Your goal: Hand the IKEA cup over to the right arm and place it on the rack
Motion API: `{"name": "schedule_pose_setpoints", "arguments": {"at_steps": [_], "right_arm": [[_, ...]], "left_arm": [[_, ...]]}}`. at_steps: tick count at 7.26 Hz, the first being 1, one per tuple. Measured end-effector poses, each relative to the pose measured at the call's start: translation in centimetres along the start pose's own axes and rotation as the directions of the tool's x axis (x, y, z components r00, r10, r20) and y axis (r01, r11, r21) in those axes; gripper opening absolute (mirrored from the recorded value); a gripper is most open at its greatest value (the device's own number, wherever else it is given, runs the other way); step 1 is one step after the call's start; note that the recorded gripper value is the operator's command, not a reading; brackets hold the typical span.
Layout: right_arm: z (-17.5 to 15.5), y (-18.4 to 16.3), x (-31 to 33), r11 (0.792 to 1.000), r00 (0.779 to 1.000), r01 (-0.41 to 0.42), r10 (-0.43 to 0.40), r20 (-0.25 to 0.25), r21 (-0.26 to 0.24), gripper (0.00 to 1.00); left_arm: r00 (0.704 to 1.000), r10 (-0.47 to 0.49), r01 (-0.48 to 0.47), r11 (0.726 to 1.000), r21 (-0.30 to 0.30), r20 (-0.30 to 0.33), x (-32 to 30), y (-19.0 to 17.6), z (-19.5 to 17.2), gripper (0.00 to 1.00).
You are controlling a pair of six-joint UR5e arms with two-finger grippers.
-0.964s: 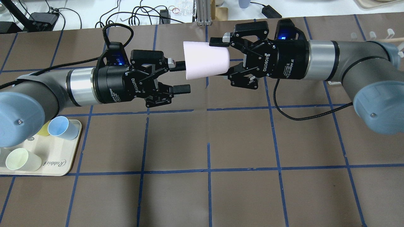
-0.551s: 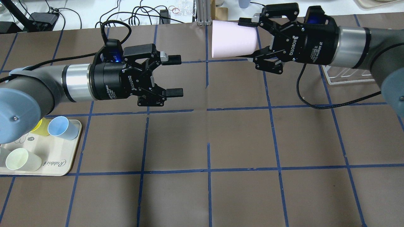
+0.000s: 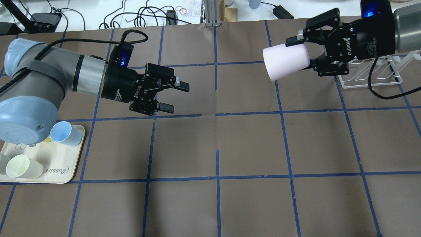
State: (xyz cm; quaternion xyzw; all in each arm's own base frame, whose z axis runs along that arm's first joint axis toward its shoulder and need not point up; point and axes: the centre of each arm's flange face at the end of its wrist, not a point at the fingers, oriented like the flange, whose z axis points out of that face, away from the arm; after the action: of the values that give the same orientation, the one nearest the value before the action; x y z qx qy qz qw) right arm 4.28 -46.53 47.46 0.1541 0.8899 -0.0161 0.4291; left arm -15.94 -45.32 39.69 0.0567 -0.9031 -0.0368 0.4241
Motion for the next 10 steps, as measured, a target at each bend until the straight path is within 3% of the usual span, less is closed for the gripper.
{"name": "schedule_pose_setpoints", "arguments": {"at_steps": [1,2,3,4,5,6,7,8,10], "right_arm": [[-1.0,0.1,0.8,0.992,0.977,0.121,-0.122,-0.174,-0.017,0.18],[-2.0,0.2,1.7,0.970,0.910,0.237,-0.243,-0.337,-0.059,0.18],[-3.2,0.2,2.3,0.942,0.819,0.321,-0.329,-0.471,-0.100,0.18],[-4.2,-0.3,2.9,0.910,0.726,0.391,-0.397,-0.561,-0.138,0.18],[-5.0,-1.3,3.7,0.880,0.644,0.443,-0.446,-0.621,-0.173,0.18],[-5.8,-2.8,4.7,0.864,0.589,0.470,-0.461,-0.664,-0.182,0.18],[-6.6,-4.5,6.0,0.852,0.548,0.490,-0.465,-0.695,-0.184,0.18],[-7.1,-6.4,7.6,0.842,0.510,0.505,-0.470,-0.720,-0.191,0.18],[-7.9,-10.8,11.4,0.820,0.451,0.541,-0.472,-0.758,-0.188,0.18]], "left_arm": [[0.985,0.027,-0.030,0.999,0.015,0.170,0.9,-1.1,-0.5,1.00],[0.937,0.060,-0.070,0.997,0.018,0.344,2.6,-2.3,-1.3,1.00],[0.848,0.111,-0.130,0.991,0.001,0.518,5.0,-2.8,-1.9,1.00],[0.737,0.163,-0.196,0.980,-0.023,0.656,7.6,-2.2,-2.2,1.00],[0.652,0.184,-0.232,0.972,-0.037,0.736,9.2,-1.4,-2.9,1.00],[0.617,0.168,-0.234,0.972,-0.025,0.769,8.9,-1.5,-4.9,1.00],[0.609,0.140,-0.231,0.973,0.006,0.781,7.7,-2.0,-7.9,1.00],[0.609,0.117,-0.226,0.974,0.031,0.785,6.4,-2.0,-10.5,1.00],[0.621,0.058,-0.174,0.983,0.065,0.782,4.5,-1.1,-11.2,1.00]]}}
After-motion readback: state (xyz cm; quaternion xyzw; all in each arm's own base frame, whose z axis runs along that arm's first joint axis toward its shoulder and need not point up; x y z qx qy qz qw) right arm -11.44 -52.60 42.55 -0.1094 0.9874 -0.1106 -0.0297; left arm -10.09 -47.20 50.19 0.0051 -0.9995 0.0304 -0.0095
